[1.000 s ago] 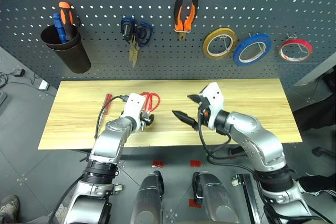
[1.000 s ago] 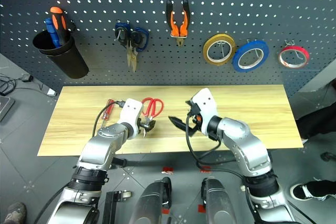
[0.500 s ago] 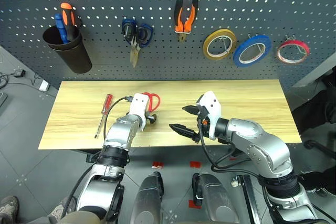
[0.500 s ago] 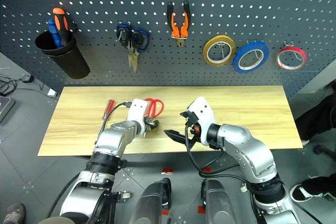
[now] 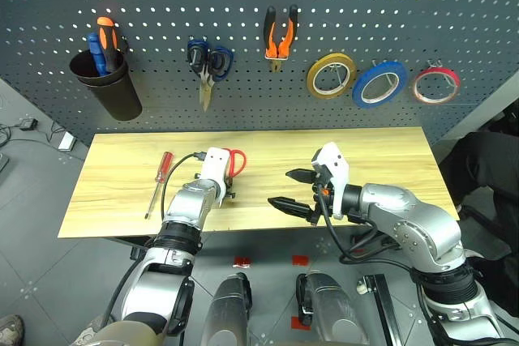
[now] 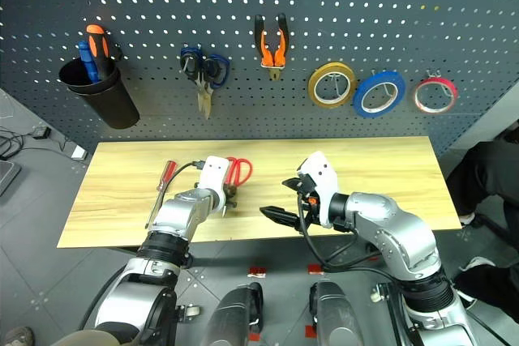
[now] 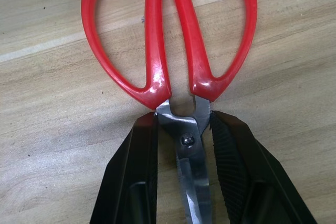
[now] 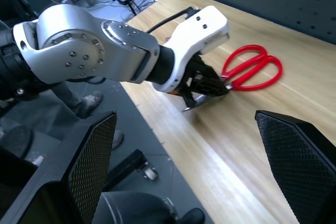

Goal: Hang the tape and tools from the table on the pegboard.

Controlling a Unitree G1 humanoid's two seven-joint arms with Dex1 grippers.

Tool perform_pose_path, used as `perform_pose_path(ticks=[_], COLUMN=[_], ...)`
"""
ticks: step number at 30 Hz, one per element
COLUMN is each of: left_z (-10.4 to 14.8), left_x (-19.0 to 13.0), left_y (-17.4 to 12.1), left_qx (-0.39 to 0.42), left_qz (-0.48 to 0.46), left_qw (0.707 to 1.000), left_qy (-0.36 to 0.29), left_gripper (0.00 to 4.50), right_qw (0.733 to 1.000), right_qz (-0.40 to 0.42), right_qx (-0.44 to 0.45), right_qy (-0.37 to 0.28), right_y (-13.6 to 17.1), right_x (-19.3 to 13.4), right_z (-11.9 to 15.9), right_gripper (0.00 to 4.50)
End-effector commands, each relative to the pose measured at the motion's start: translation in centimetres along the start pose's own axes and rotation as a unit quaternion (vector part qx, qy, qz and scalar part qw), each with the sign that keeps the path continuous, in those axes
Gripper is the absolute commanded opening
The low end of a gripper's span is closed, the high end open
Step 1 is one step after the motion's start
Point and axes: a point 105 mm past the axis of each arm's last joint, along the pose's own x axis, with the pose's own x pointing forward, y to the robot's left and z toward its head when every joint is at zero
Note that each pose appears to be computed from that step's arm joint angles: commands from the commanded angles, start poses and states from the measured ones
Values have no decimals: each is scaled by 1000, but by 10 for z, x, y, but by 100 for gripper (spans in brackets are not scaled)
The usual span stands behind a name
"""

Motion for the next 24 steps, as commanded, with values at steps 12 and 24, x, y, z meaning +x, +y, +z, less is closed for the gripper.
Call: perform_pose_path(ticks=[12,24], left_z=[79,116], left_x=[-94,-162], left_y=[-35,1], left_qx=[118,190], left_qz=[-56,113], left_qw=[929,843], left_qy=[-347,-490], left_gripper=[115,115], right_qw=[946,909], right_qz=[-76,-122], right_qx=[-301,-367], right_qy=[-93,-155], right_y=[15,-1], right_x=[-17,-20], right_z=[46,76], right_gripper=[450,450])
